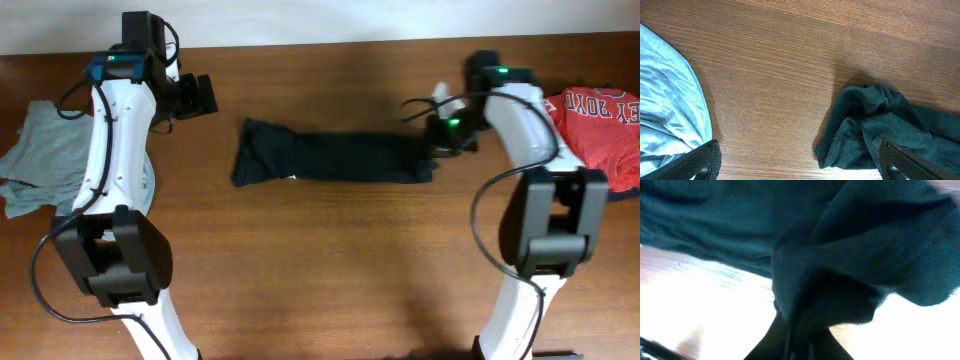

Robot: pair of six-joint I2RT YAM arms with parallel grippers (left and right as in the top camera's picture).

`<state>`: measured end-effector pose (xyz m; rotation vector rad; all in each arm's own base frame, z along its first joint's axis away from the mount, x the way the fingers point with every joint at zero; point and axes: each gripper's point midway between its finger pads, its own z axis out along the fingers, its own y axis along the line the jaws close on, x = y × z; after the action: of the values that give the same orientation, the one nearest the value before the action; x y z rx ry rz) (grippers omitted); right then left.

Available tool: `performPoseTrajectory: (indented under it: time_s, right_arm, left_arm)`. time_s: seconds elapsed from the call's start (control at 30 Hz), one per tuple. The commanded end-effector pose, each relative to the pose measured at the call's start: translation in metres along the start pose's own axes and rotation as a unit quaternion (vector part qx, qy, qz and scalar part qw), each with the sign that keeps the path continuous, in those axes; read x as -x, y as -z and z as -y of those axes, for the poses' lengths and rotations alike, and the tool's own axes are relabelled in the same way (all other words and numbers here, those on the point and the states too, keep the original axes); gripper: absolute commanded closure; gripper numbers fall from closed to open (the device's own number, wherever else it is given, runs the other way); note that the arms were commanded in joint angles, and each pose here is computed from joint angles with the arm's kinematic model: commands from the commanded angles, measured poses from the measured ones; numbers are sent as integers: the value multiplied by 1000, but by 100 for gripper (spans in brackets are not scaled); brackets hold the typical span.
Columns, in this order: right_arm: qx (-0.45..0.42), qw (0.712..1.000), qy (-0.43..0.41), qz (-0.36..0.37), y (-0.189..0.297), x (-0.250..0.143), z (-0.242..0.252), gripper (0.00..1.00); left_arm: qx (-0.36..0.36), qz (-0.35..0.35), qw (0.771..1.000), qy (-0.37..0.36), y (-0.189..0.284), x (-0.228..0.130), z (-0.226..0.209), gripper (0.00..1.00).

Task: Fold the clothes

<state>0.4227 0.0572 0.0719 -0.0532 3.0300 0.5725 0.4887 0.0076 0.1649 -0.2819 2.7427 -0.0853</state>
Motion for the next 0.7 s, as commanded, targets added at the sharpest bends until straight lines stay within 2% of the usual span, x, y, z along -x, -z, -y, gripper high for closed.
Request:
performPoseTrajectory:
  time_s: [0.0, 0.17, 0.2, 0.23, 0.27, 0.3, 0.33, 0.67]
  right_arm:
    - [-60, 996, 59, -10, -12, 0, -20, 96]
    - [-80, 991, 107, 4, -25, 7, -51, 91]
    - [-78, 990, 119, 10, -29, 9, -60, 77]
    - [-77, 989, 124, 13, -31, 10, -63, 55]
    - [-77, 989, 127, 16, -32, 11, -67, 24]
    - [-76, 988, 131, 17, -33, 12, -70, 4]
    - [-76, 988, 130, 18, -33, 12, -71, 1]
    - [-70, 992, 96, 29, 1, 21, -73, 1]
  left_arm:
    - [-11, 20, 1000, 4, 17, 7, 4, 1]
    - [-11, 20, 1000, 3, 17, 7, 5, 1]
    - [-11, 20, 1000, 3, 17, 7, 5, 1]
    - [-11, 20, 1000, 3, 17, 7, 5, 1]
    - [-11, 20, 1000, 3, 17, 7, 5, 1]
    - [-11, 20, 1000, 3, 17, 7, 5, 1]
    - [-11, 20, 1000, 3, 17, 7, 5, 1]
    - [-11, 19, 1000, 3, 17, 7, 5, 1]
